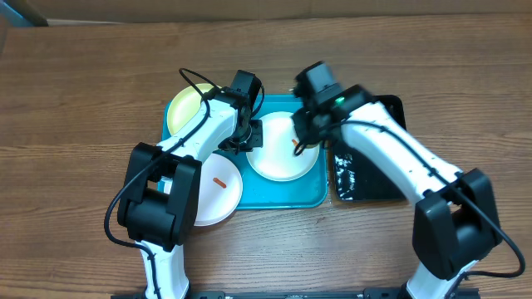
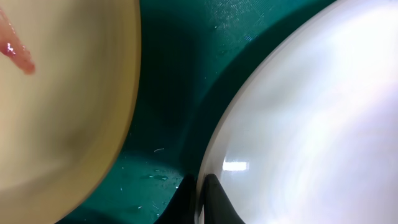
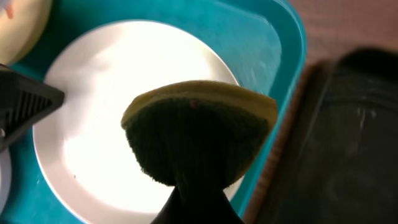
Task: Clean dirty plates on tray and stack at the side
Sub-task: 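Wipe the white plate with the sponge using the right gripper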
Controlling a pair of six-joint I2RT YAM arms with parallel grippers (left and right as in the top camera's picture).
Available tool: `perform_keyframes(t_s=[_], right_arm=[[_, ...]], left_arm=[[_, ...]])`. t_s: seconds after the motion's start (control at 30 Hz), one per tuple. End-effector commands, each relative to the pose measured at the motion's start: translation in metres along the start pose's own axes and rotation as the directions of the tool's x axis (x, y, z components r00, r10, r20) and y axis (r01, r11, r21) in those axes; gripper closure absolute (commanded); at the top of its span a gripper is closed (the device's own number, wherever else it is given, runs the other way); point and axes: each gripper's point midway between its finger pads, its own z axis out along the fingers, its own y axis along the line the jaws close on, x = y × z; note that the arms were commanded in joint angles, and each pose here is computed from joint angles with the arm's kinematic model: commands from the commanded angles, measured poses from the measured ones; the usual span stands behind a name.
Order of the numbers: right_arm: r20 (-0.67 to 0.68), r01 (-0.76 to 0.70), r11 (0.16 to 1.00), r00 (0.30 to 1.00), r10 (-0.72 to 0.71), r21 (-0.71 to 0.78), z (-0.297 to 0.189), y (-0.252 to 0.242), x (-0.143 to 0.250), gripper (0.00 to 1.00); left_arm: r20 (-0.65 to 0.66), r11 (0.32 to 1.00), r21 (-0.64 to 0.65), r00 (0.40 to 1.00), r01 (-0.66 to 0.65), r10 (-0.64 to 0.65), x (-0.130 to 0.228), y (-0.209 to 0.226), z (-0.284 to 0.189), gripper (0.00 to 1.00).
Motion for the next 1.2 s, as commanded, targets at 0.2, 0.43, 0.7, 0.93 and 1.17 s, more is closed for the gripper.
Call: perform_keyframes(t_s=[0.2,0.43,0.7,0.93,1.17], right_arm=[[0.101,0.008,0.984,0.995,-0.026,0.177,0.008,-0.017,-0.009,0.96],[0.12,0.009,0.989,0.992,-0.027,0.149,0.033,-0.014,0.003,0.96],[0.181,-0.003,0.991,0.983,-0.021,0.136,0.054,-0.015,0.009,0.96],[0.214,-0.009,0.992,0.977,-0.019,0.128,0.066,-0.016,0.016,0.96],[0.169,0.0,0.991,0.985,-0.023,0.133,0.081,-0.018,0.03,0.96]], left_arm=[[-0.015,1.0,-0.003,1.0,-0.003,0.003,0.002,0.002,0.005,0.96],[-0.014,1.0,-0.003,1.0,-0.003,0.003,0.002,0.002,0.005,0.96],[-0.018,1.0,-0.004,1.0,-0.003,0.003,0.003,0.003,0.005,0.96],[-0.02,1.0,-0.006,1.0,-0.003,0.003,0.004,0.003,0.005,0.96],[-0.021,1.0,-0.005,1.0,-0.003,0.003,0.004,0.003,0.005,0.96]])
